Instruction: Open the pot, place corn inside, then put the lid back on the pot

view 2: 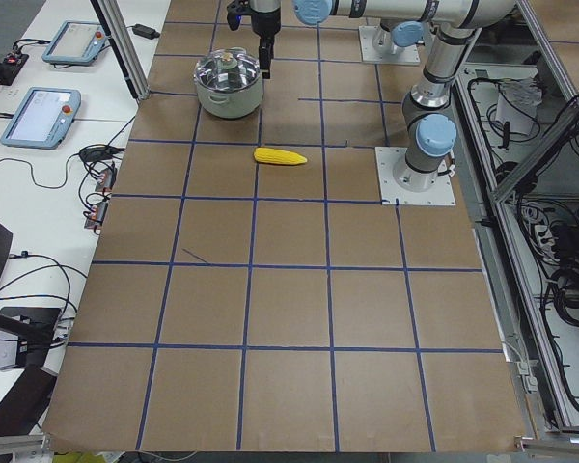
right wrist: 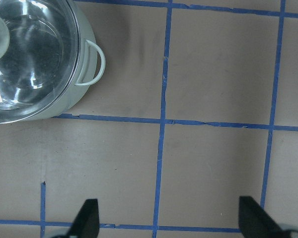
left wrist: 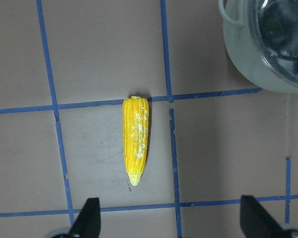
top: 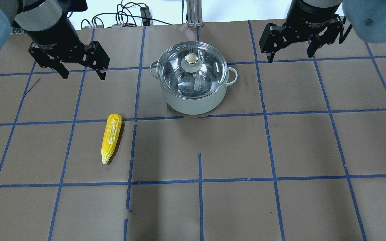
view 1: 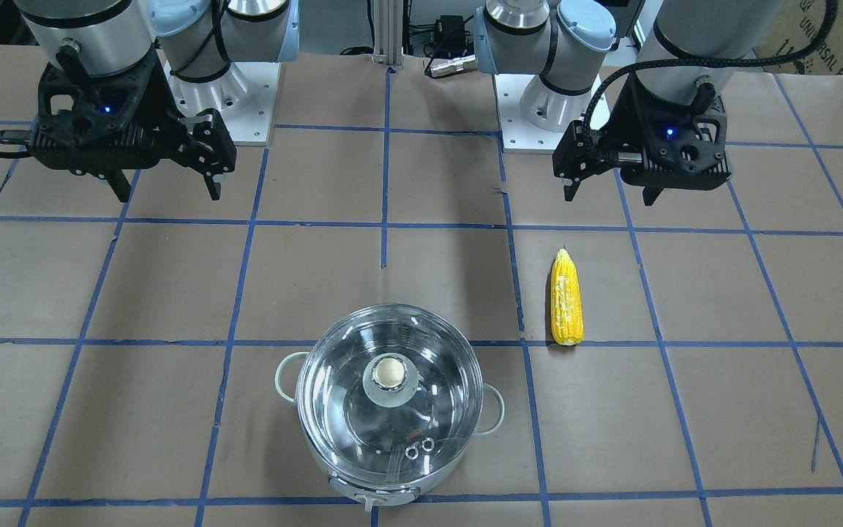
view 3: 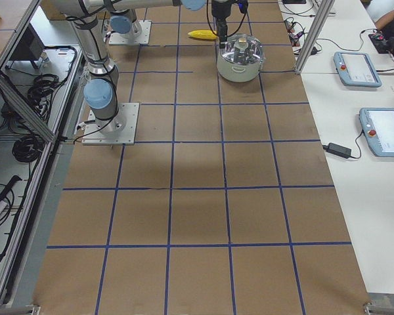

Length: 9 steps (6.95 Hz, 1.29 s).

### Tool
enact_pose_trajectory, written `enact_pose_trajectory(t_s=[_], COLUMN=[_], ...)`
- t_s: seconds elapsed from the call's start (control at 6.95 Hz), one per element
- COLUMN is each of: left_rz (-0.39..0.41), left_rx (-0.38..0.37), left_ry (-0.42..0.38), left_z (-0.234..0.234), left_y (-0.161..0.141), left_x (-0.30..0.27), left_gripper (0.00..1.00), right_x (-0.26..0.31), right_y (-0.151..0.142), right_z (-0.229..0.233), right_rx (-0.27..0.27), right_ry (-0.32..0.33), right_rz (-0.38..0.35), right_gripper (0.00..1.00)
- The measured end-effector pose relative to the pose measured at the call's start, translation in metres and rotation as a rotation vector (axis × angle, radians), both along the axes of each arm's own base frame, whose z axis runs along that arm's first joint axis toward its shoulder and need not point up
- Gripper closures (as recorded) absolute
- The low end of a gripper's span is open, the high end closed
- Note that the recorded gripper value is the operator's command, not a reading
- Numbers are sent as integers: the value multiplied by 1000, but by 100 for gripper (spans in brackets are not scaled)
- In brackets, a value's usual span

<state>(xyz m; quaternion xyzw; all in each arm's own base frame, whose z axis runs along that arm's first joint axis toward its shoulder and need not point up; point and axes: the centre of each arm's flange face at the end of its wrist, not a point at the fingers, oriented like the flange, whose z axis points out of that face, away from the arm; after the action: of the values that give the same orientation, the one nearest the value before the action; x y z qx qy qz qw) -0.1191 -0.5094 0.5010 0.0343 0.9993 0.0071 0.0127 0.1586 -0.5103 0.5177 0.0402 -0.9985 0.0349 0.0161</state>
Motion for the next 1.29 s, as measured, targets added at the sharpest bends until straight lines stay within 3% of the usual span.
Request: enact_pose_trajectory(t_s=[0.43, 1.29], left_rz=[0, 19], left_rx=[2, -1], left_ry=[-3, -4], left_z=[-1, -1], left_y=[1, 3], left_x=[0, 0], left_gripper=[0, 0], right_x=[1, 1], right_y=[19, 19], right_z=[3, 0], right_rx=[-7, -6], right_ry=[-16, -18], right_rz=[4, -6], right_gripper=[1, 1])
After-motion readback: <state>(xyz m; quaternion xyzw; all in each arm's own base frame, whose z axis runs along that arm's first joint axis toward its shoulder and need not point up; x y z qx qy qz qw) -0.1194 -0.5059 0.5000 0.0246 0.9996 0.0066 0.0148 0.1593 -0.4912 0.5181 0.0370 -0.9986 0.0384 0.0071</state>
